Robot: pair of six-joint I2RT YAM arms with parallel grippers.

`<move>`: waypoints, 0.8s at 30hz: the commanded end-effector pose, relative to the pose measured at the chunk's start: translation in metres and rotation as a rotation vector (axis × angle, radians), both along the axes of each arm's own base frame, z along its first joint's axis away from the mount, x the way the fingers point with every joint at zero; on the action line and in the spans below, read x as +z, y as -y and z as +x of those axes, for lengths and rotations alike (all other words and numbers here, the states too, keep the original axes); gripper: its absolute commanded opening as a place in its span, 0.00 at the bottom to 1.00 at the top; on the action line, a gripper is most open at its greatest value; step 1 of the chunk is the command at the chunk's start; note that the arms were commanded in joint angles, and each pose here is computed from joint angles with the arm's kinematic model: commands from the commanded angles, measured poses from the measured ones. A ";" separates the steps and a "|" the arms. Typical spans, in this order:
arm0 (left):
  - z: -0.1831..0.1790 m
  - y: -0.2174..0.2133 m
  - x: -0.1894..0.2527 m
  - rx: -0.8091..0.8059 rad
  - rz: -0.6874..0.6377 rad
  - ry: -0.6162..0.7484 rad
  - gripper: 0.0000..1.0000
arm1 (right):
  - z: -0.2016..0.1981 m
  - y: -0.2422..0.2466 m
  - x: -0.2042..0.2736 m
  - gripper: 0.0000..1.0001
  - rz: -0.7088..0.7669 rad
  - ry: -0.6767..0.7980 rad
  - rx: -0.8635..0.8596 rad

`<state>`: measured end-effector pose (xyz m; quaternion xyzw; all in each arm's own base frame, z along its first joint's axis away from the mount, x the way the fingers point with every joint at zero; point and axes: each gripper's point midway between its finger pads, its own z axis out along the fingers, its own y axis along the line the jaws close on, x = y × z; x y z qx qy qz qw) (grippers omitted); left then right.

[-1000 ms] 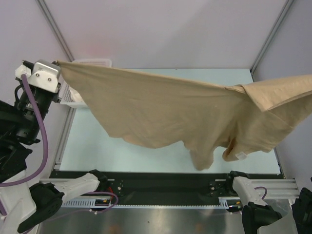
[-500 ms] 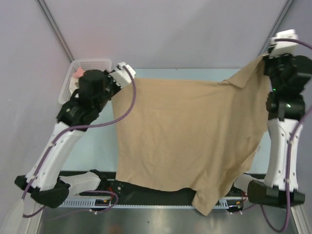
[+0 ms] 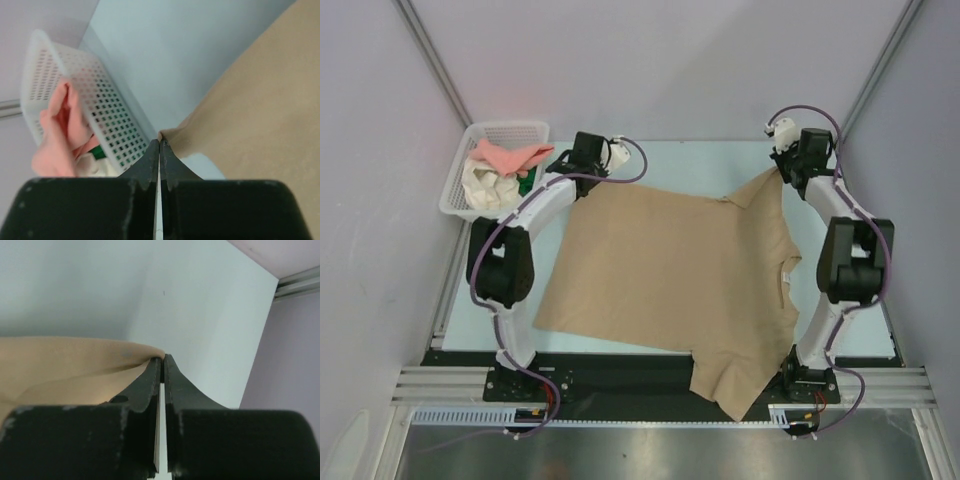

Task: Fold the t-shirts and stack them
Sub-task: Flatten the tshirt out, then fold the tshirt

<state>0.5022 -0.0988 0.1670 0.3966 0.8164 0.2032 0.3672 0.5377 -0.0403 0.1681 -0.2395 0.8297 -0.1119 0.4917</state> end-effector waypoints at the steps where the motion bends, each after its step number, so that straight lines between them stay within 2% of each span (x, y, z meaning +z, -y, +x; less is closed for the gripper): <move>1: 0.037 -0.002 0.026 0.022 -0.019 0.115 0.00 | 0.057 0.006 0.025 0.00 -0.040 0.136 0.005; 3: 0.052 -0.010 0.012 0.048 -0.006 0.101 0.01 | 0.078 0.007 0.033 0.00 -0.036 0.169 0.000; 4: 0.057 -0.015 0.008 0.063 0.001 0.098 0.01 | 0.088 0.009 0.008 0.00 -0.033 0.135 -0.005; 6: 0.071 -0.024 0.009 0.092 -0.005 0.112 0.00 | 0.104 0.009 0.012 0.00 -0.029 0.163 -0.013; 10: 0.093 -0.037 -0.018 0.142 0.025 0.083 0.00 | 0.134 -0.002 -0.013 0.00 -0.026 0.178 -0.010; 12: 0.101 -0.044 -0.016 0.166 0.028 0.100 0.00 | 0.148 -0.006 -0.009 0.00 -0.023 0.207 -0.009; 13: 0.105 -0.047 -0.017 0.176 0.030 0.105 0.00 | 0.162 -0.007 0.015 0.00 -0.021 0.261 -0.018; 14: 0.107 -0.052 -0.022 0.188 0.037 0.101 0.01 | 0.172 -0.008 -0.007 0.00 -0.010 0.239 -0.026; 16: 0.114 -0.055 -0.020 0.197 0.043 0.115 0.00 | 0.186 -0.008 -0.009 0.00 -0.003 0.243 -0.039; 17: 0.116 -0.058 -0.028 0.200 0.055 0.104 0.00 | 0.198 -0.008 0.023 0.00 -0.001 0.320 -0.041; 18: 0.120 -0.058 -0.025 0.200 0.059 0.116 0.00 | 0.205 -0.012 0.003 0.00 -0.005 0.309 -0.036; 22: 0.134 -0.058 -0.025 0.197 0.076 0.155 0.00 | 0.215 -0.020 0.012 0.00 -0.061 0.392 -0.002; 24: 0.143 -0.056 -0.023 0.189 0.084 0.175 0.00 | 0.213 -0.020 0.007 0.00 -0.071 0.377 0.001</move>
